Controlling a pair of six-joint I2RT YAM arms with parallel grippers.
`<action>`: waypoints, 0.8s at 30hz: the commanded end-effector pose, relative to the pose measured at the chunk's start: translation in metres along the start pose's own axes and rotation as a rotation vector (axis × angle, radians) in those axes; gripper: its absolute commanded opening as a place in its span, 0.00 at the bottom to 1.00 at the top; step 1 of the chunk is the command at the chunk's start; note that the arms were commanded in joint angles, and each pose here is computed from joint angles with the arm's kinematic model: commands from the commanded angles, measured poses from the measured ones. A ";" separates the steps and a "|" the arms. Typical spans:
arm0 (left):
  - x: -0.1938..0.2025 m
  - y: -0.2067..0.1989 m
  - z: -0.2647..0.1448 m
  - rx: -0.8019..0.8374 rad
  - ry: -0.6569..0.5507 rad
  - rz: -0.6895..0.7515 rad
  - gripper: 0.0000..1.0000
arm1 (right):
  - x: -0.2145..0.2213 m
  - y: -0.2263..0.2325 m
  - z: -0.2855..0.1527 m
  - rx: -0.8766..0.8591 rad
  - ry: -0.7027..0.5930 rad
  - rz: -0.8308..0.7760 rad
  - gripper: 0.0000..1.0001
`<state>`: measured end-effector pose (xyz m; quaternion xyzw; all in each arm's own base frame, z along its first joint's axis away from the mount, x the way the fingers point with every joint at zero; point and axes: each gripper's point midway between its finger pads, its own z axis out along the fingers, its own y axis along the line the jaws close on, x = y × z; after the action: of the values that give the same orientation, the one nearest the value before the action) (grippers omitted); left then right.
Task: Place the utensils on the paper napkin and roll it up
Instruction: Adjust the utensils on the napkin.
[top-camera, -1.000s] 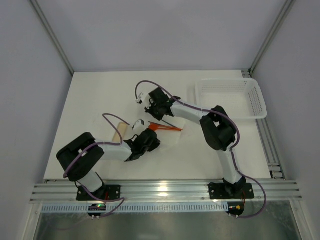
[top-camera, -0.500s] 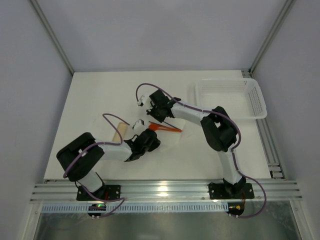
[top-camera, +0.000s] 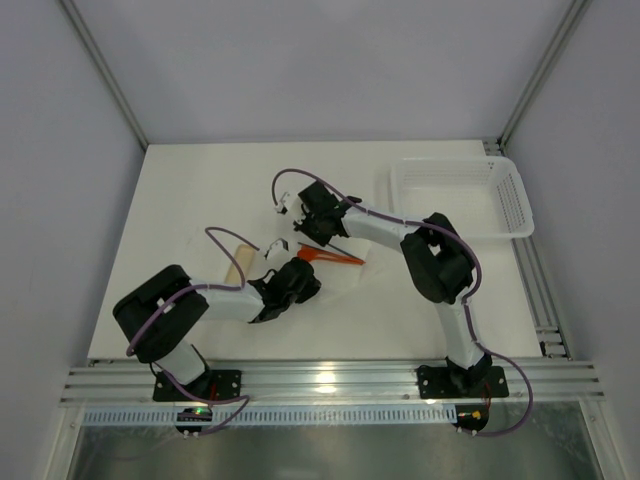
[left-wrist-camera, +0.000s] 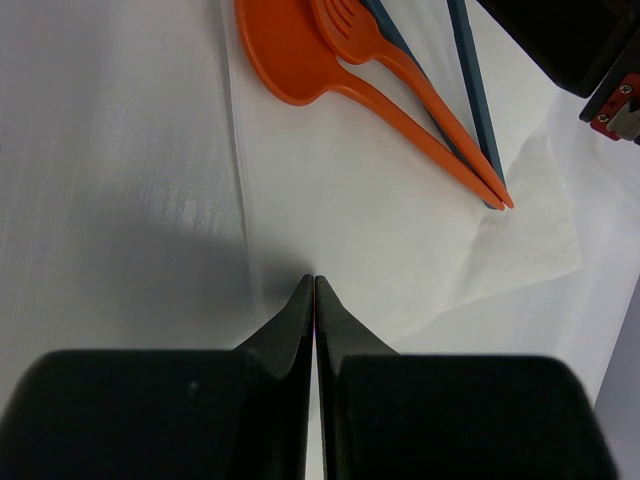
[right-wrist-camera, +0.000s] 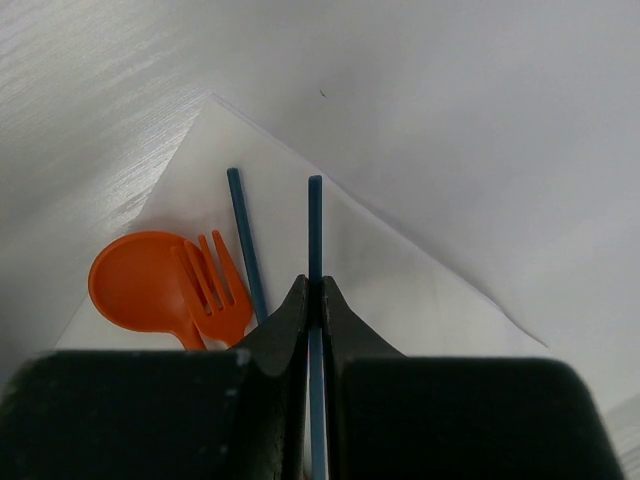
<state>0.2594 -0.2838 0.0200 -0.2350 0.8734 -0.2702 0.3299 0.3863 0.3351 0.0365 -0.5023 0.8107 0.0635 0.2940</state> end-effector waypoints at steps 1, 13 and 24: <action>-0.007 -0.006 -0.002 0.009 -0.029 -0.009 0.00 | -0.021 -0.006 -0.017 0.033 -0.063 -0.017 0.04; -0.005 -0.005 -0.001 0.010 -0.028 -0.015 0.00 | -0.020 0.004 -0.015 -0.017 -0.063 -0.010 0.18; -0.007 -0.003 -0.003 0.004 -0.032 -0.009 0.00 | -0.032 0.003 -0.026 -0.016 -0.110 0.014 0.32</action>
<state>0.2594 -0.2839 0.0201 -0.2364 0.8731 -0.2707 0.3295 0.3803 0.3410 0.0359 -0.5060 0.8082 0.0826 0.2896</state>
